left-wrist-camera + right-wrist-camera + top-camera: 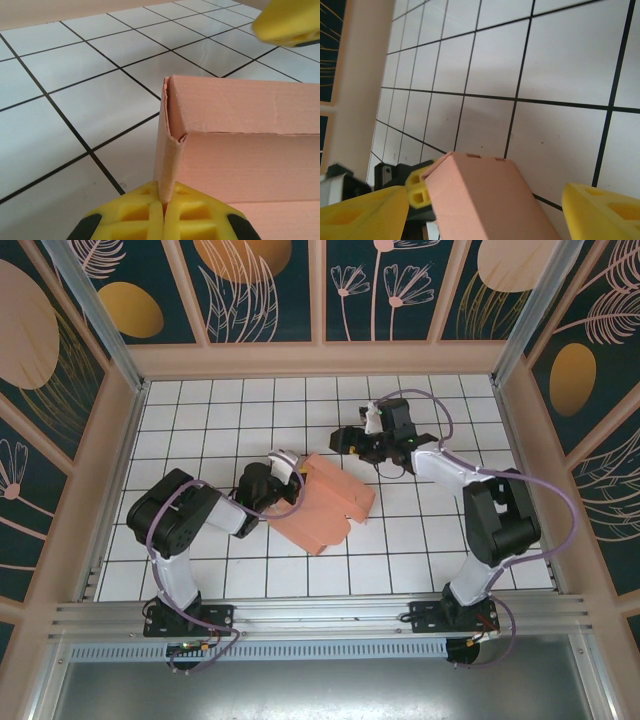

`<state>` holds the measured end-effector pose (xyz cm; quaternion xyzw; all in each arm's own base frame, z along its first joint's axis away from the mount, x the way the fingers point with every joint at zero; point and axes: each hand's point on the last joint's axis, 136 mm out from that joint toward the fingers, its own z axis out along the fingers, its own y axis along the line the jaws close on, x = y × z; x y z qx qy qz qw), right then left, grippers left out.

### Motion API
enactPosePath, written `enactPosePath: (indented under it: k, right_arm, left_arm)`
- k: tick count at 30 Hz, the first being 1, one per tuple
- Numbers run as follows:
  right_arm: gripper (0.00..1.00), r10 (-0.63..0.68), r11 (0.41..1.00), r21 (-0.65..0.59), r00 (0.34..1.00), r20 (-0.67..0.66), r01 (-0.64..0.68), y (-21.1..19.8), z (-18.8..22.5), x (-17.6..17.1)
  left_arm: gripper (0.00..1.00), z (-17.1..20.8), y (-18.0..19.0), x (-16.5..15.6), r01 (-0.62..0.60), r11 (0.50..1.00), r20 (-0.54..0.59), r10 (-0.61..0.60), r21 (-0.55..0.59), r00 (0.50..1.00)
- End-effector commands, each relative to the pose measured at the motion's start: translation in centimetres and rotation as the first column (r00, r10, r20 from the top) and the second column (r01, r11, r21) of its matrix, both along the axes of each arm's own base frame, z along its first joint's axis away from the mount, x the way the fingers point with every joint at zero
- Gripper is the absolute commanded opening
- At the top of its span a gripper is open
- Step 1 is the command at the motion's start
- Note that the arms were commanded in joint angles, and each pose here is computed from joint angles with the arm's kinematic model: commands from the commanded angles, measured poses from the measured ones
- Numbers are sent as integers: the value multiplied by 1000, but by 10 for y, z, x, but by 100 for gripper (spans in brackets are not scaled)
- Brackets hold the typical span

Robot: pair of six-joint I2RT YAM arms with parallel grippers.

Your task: Fold the paper box

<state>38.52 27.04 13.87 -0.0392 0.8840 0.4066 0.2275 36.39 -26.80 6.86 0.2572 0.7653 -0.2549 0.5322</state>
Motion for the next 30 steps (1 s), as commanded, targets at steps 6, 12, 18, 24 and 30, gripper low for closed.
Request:
enactPosePath:
  k: [6,12,18,24,30]
  right_arm:
    - [78,93,996,13,994,-52,-92,36,-21,13]
    - [77,184,982,57,980,-72,-180,52,-27,8]
    - [71,236,971,65,966,-105,-230,55,-41,-2]
    - [57,263,965,51,954,-143,-258,53,-59,-11]
    - [53,271,962,2,950,-152,-274,47,-68,-16]
  left_arm:
    - [0,-16,3,-6,-1,1000,13,0,26,1000]
    - [1,-22,1,-3,-2,999,4,1,33,1000]
    - [2,-28,1,1,-9,998,-4,9,56,1000]
    - [6,-32,-5,4,18,998,-15,-17,68,1000]
    - [15,-33,-11,7,32,998,-37,-30,56,999]
